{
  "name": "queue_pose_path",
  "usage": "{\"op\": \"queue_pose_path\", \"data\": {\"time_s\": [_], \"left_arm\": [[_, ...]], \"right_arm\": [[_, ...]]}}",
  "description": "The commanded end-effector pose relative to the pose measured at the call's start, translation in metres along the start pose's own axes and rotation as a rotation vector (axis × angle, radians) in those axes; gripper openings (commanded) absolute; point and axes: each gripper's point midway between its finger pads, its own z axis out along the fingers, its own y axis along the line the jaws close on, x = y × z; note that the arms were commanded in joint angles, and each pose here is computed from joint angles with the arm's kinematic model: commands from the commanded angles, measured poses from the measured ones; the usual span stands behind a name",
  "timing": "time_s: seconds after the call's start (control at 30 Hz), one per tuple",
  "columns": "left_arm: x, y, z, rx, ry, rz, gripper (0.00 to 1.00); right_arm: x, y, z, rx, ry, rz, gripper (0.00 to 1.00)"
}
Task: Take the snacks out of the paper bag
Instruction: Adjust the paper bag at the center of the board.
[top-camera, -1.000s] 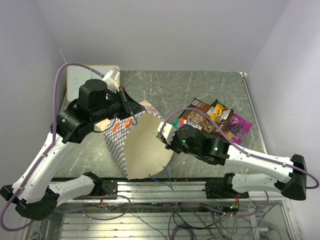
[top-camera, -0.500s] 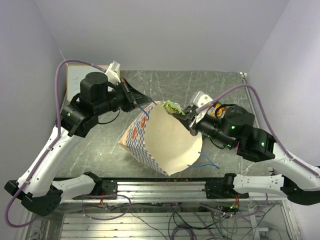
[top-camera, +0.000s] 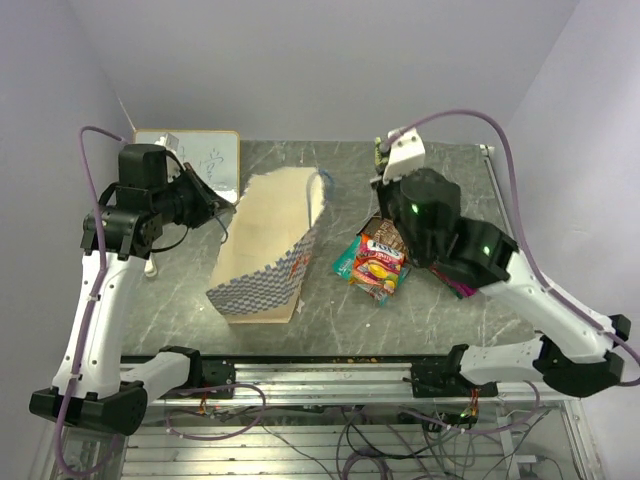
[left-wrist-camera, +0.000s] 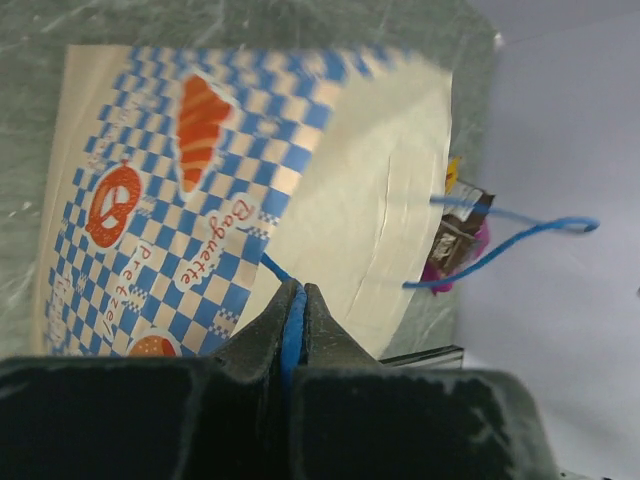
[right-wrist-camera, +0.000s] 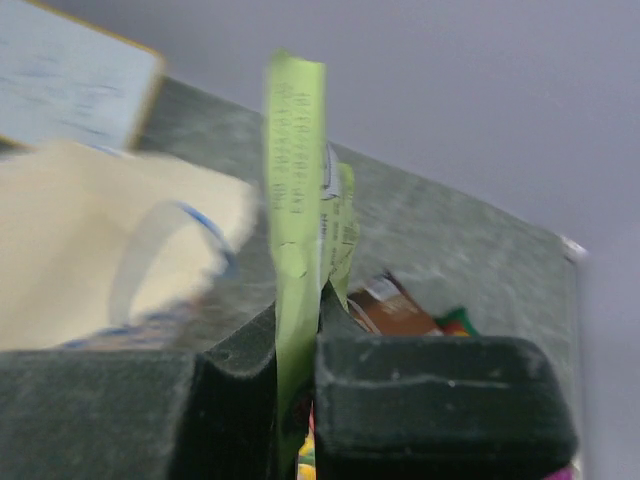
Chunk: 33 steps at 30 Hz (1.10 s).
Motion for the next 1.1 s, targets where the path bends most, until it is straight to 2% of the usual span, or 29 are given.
{"op": "queue_pose_path", "data": {"time_s": [0.0, 0.1, 0.2, 0.33, 0.43, 0.5, 0.53, 0.6, 0.87, 1.07], "left_arm": [[-0.001, 0.018, -0.012, -0.092, 0.004, 0.073, 0.07], [-0.005, 0.018, -0.015, -0.1, -0.015, 0.069, 0.08], [-0.007, 0.017, -0.02, -0.105, -0.032, 0.069, 0.21], [-0.012, 0.014, -0.031, -0.109, -0.06, 0.084, 0.43], [-0.017, 0.012, -0.042, -0.119, -0.092, 0.1, 0.5], [-0.02, 0.012, -0.048, -0.135, -0.106, 0.111, 0.75], [-0.022, 0.012, -0.051, -0.14, -0.114, 0.117, 0.84], [-0.026, 0.01, -0.058, -0.146, -0.133, 0.131, 0.96], [-0.04, 0.003, -0.082, -0.158, -0.213, 0.174, 0.96], [-0.045, -0.007, -0.097, -0.124, -0.253, 0.187, 0.94]], "right_arm": [[0.059, -0.048, 0.031, 0.188, 0.239, 0.017, 0.0], [0.113, -0.048, 0.047, 0.177, 0.413, -0.006, 0.0], [0.162, -0.046, 0.046, 0.165, 0.583, -0.016, 0.0], [0.205, -0.048, 0.034, 0.224, 0.74, -0.054, 0.0], [0.24, -0.043, 0.02, 0.246, 0.872, -0.065, 0.0], [0.259, -0.039, 0.016, 0.242, 0.927, -0.078, 0.0], [0.266, -0.037, 0.015, 0.245, 0.947, -0.083, 0.0], [0.277, -0.035, 0.017, 0.25, 0.956, -0.094, 0.0], [0.322, 0.002, 0.036, 0.206, 0.987, -0.142, 0.0], [0.357, 0.025, 0.038, 0.2, 1.036, -0.147, 0.11]]}}
